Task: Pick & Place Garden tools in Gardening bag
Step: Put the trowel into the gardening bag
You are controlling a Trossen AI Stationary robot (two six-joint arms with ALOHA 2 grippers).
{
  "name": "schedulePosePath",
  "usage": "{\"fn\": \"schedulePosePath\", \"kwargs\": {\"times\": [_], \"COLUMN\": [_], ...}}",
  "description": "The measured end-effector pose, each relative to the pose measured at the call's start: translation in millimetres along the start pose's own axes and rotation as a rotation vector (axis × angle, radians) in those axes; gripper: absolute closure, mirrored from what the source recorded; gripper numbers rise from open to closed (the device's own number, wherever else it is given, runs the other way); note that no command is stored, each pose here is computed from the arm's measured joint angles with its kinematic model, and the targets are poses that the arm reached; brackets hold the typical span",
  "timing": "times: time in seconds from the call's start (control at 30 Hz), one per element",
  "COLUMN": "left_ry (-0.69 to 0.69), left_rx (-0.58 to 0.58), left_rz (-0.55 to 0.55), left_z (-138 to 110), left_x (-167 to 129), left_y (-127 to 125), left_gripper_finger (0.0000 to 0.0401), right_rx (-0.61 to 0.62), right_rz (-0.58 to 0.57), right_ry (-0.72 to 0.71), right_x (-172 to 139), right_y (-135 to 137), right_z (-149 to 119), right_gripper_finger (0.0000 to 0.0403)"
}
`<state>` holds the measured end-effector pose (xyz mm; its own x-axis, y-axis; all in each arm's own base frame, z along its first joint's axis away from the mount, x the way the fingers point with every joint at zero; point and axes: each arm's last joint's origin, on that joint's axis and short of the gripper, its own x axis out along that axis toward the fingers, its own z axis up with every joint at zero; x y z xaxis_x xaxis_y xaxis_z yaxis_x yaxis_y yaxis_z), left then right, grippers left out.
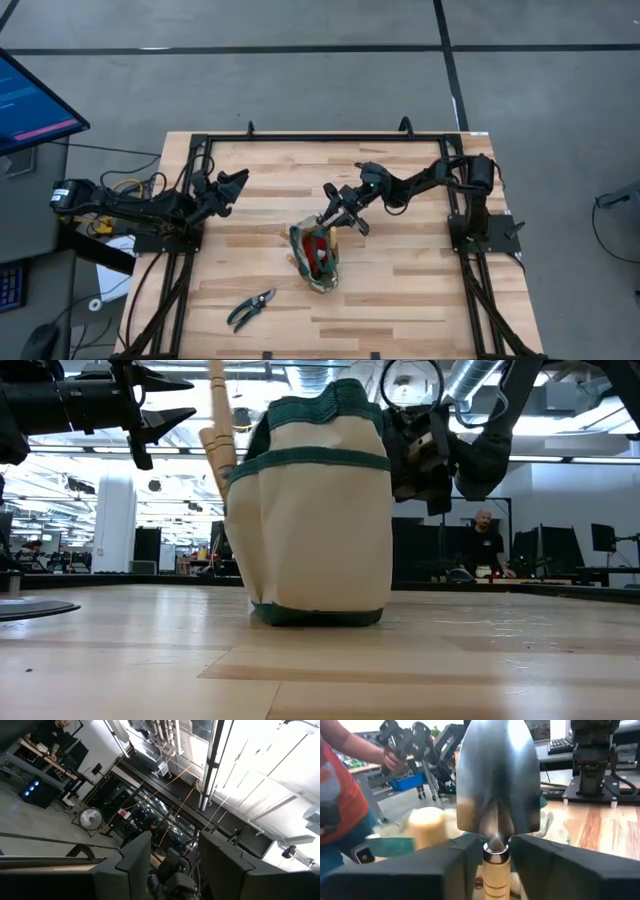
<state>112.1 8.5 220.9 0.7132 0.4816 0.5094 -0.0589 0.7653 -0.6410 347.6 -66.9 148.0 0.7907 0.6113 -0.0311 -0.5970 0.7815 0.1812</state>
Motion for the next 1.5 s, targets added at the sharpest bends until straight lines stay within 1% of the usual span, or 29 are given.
{"fn": "schedulePosePath", "kwargs": {"times": [0.1,0.23,0.33,0.4,0.5,0.63,0.77,0.9,0.97,1.2,1.33,1.43,1.5], "left_ry": [0.000,0.001,0.001,0.002,0.002,0.002,0.002,0.002,0.002,0.002,0.002,0.002,0.002], "left_rx": [0.000,0.000,0.000,0.000,0.000,0.000,0.000,0.000,0.000,0.000,0.000,0.000,0.000], "left_rz": [-0.001,-0.002,-0.003,-0.004,-0.004,-0.004,-0.004,-0.004,-0.004,-0.004,-0.004,-0.004,-0.004], "left_z": [0.0,-0.1,0.0,0.0,0.0,-0.1,0.0,-0.1,-0.1,-0.1,-0.1,-0.1,-0.1], "left_x": [0.0,0.0,0.0,0.0,-0.1,0.0,0.0,-0.1,-0.1,0.0,0.0,-0.1,0.0], "left_y": [0.0,0.0,-0.1,-0.1,0.0,-0.1,-0.1,0.0,0.0,-0.1,-0.1,0.0,-0.1], "left_gripper_finger": [0.0235,0.0235,0.0235,0.0235,0.0235,0.0235,0.0235,0.0235,0.0235,0.0235,0.0235,0.0235,0.0235], "right_rx": [0.029,0.040,0.047,0.049,0.040,0.032,0.029,0.060,0.081,0.055,0.032,-0.048,-0.127], "right_rz": [-0.003,-0.018,-0.029,-0.032,-0.029,-0.033,-0.096,-0.123,-0.119,-0.125,-0.188,-0.250,-0.318], "right_ry": [-0.016,-0.002,0.021,0.040,0.059,0.074,0.159,0.203,0.204,0.185,0.184,0.128,0.085], "right_x": [-3.9,-9.7,-13.1,-14.4,-14.0,-9.2,-8.1,-14.2,-19.2,-37.1,-49.8,-58.1,-60.7], "right_y": [-0.3,1.3,3.5,5.6,8.7,11.5,11.6,7.6,6.3,16.7,24.5,34.3,41.9], "right_z": [8.7,19.1,24.7,26.9,28.3,25.4,14.2,8.6,10.9,41.7,59.7,85.3,105.2], "right_gripper_finger": [0.0249,0.0201,0.0180,0.0176,0.0182,0.0206,0.0225,0.0234,0.0236,0.0234,0.0234,0.0251,0.0275]}}
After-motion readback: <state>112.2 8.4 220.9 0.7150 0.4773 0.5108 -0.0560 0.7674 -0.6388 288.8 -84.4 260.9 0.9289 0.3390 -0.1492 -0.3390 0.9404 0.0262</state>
